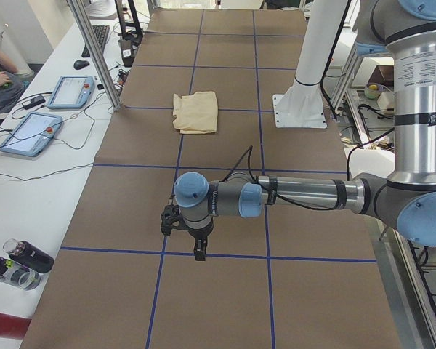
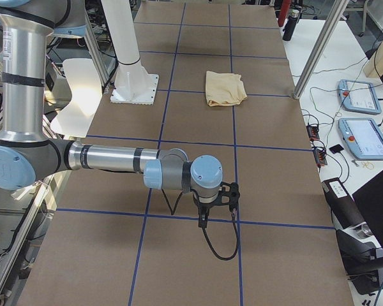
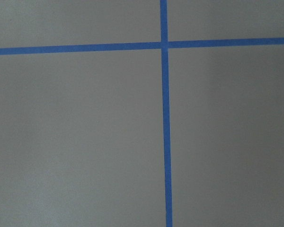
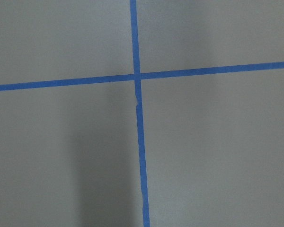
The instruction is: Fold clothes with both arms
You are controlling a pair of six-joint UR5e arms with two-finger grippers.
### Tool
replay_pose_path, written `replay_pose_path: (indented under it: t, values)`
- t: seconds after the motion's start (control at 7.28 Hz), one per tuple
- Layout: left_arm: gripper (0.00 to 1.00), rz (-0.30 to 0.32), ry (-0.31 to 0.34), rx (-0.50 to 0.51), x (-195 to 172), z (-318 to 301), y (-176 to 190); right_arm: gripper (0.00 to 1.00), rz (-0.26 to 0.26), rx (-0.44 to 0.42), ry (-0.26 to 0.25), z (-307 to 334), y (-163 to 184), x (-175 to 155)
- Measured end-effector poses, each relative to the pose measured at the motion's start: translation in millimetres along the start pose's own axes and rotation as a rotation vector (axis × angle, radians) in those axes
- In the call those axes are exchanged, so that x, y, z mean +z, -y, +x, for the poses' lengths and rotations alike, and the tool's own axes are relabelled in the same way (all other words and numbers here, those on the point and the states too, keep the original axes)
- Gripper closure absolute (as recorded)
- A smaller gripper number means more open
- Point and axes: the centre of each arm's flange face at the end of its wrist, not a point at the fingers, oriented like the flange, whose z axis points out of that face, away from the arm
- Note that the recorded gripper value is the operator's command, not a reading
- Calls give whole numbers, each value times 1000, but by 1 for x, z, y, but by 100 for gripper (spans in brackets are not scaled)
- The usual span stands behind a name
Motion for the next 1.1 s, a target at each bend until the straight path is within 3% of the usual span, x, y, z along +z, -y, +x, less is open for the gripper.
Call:
replay_pose_path:
  t: [1.1]
  values:
    - [0, 0, -3, 1, 1, -1, -1, 0, -66, -13, -9, -18, 2, 31]
